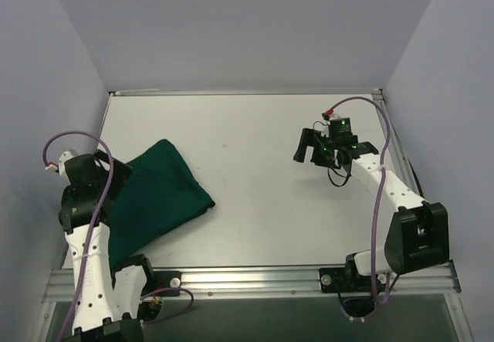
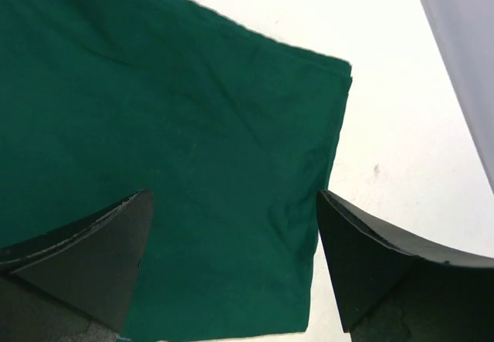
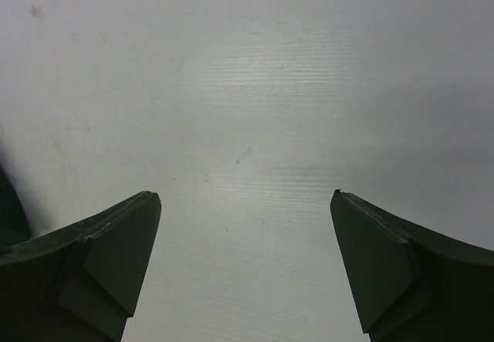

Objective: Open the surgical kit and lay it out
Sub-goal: Move the surgical kit at the center of the board.

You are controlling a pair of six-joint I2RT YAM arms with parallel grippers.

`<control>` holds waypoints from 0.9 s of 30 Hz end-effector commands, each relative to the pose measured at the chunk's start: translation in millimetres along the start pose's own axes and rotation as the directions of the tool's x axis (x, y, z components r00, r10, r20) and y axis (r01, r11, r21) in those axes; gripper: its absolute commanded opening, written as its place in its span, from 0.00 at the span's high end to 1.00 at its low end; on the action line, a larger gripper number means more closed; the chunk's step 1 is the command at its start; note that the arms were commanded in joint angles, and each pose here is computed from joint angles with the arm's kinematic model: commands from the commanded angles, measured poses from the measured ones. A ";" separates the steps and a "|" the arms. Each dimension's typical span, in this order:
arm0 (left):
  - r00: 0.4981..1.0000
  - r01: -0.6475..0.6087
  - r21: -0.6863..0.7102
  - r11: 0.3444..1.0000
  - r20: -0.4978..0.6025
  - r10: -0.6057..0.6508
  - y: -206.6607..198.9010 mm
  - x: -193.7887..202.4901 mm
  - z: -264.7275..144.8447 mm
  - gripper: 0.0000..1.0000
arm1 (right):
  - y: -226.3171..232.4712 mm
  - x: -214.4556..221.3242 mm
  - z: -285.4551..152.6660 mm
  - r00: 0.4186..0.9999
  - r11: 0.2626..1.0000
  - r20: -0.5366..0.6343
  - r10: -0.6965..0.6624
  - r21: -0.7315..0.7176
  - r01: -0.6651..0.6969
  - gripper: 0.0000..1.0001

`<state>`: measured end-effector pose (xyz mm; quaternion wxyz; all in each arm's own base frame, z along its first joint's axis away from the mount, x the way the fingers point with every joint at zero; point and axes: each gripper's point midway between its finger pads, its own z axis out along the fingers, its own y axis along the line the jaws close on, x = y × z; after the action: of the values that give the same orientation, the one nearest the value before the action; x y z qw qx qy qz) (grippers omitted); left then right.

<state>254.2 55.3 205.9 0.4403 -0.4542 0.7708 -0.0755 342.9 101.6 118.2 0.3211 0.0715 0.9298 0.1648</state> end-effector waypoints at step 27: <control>0.982 -0.014 -0.033 0.999 -0.188 0.007 20.5 34.4 -136.3 0.09 | 312.9 26.2 78.4 0.923 0.550 0.017 -0.385 -0.798 0.245 0.15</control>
<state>142.4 10.3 247.0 0.3630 -0.4556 0.8078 -0.0896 391.0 387.9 130.2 0.2605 -0.2026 0.8257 0.4576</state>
